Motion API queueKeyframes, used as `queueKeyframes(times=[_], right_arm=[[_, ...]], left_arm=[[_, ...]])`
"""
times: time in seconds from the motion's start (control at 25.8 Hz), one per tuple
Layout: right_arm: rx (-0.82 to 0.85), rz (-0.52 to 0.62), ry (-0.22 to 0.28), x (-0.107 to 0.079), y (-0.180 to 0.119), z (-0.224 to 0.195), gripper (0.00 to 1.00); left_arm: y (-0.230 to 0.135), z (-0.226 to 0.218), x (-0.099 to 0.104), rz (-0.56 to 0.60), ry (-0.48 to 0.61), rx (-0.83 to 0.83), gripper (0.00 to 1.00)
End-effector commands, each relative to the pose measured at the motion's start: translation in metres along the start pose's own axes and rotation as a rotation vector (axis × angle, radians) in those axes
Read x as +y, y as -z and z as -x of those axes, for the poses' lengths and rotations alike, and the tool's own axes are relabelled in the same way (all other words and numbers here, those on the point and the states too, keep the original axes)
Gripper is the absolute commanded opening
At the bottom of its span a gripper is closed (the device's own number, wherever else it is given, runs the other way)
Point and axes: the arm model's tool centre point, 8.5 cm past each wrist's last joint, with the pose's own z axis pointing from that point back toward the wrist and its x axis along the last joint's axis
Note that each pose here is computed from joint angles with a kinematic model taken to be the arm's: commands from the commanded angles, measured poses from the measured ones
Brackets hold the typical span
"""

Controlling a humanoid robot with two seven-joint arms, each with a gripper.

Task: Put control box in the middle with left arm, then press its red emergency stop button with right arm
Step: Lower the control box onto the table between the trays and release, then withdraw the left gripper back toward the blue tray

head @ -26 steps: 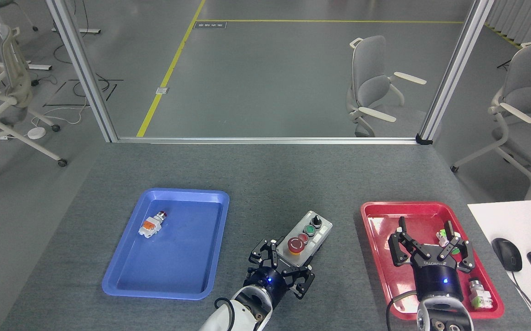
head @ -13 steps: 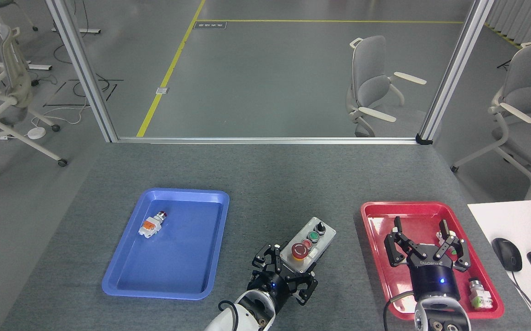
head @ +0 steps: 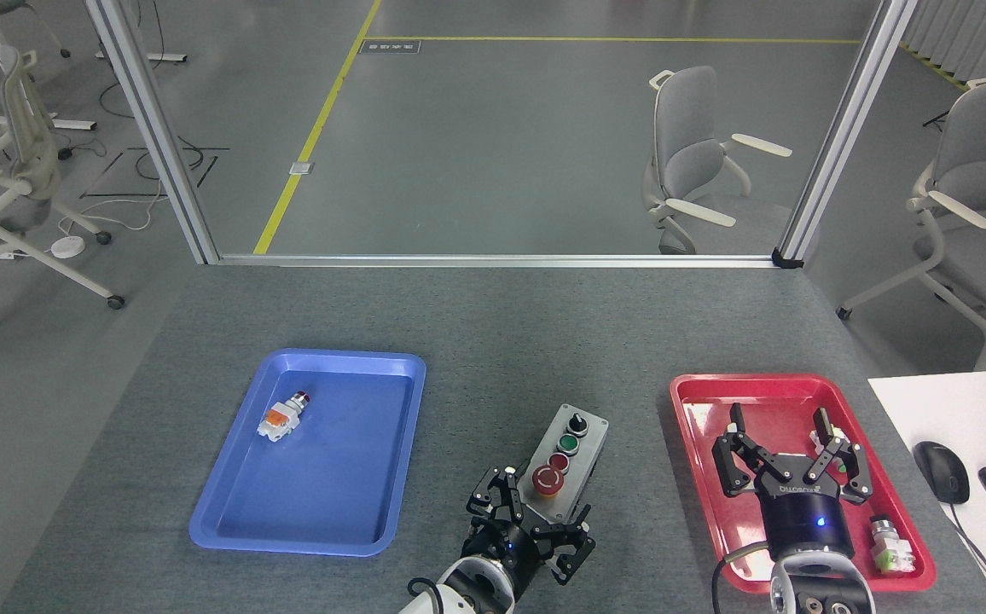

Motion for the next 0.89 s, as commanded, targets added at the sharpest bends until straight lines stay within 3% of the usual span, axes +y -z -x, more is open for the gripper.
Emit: queueKeyframes(times=[0.0,0.27,0.35,0.43,0.54,0.62,0.85], right_arm=[[-0.001,0.000,-0.001,0.000,0.001,0.000,0.99],[-0.086,-0.005,0.009,0.001,0.003,-0.008,0.94],[-0.148,-0.009,0.015,0.002,0.004,-0.012,0.74],[-0.222,-0.008,0.017,0.001,0.005,-0.016,0.46],[-0.363,-0.020,0.036,0.004,0.003,-0.027,0.13],[-0.446,-0.025,0.052,0.005,0.000,-0.035,0.00],[-0.699,-0.028,0.089,0.000,-0.009,-0.051,0.00]], left_arm=[[-0.009,-0.009,-0.005,-0.005,-0.022,-0.015,0.96],[-0.051,0.018,-0.034,-0.001,-0.014,0.012,0.97],[-0.061,0.028,-0.038,-0.003,-0.017,0.030,0.98],[-0.072,0.040,-0.040,-0.014,-0.026,0.054,0.98],[-0.094,0.058,-0.035,-0.051,-0.031,0.083,0.98],[-0.110,0.071,-0.028,-0.085,-0.025,0.101,0.98],[-0.159,0.132,0.008,-0.214,-0.023,0.221,0.98]])
